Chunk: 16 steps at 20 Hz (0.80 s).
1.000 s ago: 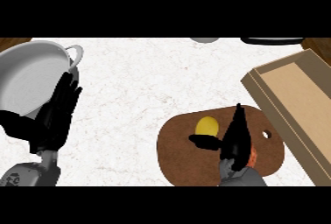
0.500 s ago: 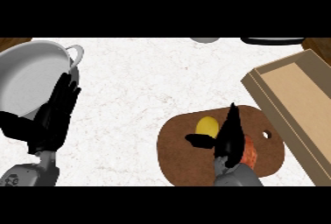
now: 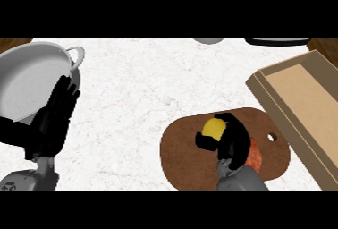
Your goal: Pick the lemon from the cutting board and place it in the cardboard box
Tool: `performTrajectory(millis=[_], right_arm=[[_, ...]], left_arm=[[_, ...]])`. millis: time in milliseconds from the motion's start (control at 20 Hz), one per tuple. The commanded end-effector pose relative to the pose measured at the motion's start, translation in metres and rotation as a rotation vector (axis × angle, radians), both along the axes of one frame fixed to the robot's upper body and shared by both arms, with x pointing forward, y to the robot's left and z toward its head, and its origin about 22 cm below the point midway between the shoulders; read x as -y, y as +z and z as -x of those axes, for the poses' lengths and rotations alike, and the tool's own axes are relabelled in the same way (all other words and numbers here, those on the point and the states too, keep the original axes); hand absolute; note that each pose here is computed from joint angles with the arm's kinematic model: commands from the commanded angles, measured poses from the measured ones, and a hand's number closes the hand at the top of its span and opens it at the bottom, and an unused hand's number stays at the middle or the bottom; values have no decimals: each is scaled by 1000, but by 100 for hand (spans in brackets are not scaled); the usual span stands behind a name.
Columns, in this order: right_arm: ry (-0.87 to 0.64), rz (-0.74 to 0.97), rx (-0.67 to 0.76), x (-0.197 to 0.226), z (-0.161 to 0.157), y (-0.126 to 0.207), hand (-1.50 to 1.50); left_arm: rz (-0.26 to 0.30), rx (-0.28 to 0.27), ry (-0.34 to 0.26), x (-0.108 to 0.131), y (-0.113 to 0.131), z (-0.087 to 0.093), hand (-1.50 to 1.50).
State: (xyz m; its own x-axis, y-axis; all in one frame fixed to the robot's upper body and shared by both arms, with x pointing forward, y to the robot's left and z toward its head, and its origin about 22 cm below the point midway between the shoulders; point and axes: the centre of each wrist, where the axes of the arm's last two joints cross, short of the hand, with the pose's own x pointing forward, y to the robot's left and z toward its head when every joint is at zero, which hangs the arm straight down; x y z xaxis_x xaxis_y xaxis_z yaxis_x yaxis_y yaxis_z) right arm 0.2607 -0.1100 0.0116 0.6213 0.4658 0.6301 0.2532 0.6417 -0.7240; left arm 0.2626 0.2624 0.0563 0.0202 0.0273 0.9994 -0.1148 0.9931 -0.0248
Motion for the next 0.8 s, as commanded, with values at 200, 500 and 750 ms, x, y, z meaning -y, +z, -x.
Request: performTrajectory(millis=[200, 500, 750], right_arm=[[-105, 118, -38, 0, -2, -3, 150], [620, 327, 109, -59, 46, 12, 150], [1120, 437, 221, -69, 91, 25, 150]], left_arm=[[-5, -1, 6, 10, 3, -7, 0], [0, -4, -31, 4, -1, -2, 0], [6, 3, -19, 7, 6, -4, 0]])
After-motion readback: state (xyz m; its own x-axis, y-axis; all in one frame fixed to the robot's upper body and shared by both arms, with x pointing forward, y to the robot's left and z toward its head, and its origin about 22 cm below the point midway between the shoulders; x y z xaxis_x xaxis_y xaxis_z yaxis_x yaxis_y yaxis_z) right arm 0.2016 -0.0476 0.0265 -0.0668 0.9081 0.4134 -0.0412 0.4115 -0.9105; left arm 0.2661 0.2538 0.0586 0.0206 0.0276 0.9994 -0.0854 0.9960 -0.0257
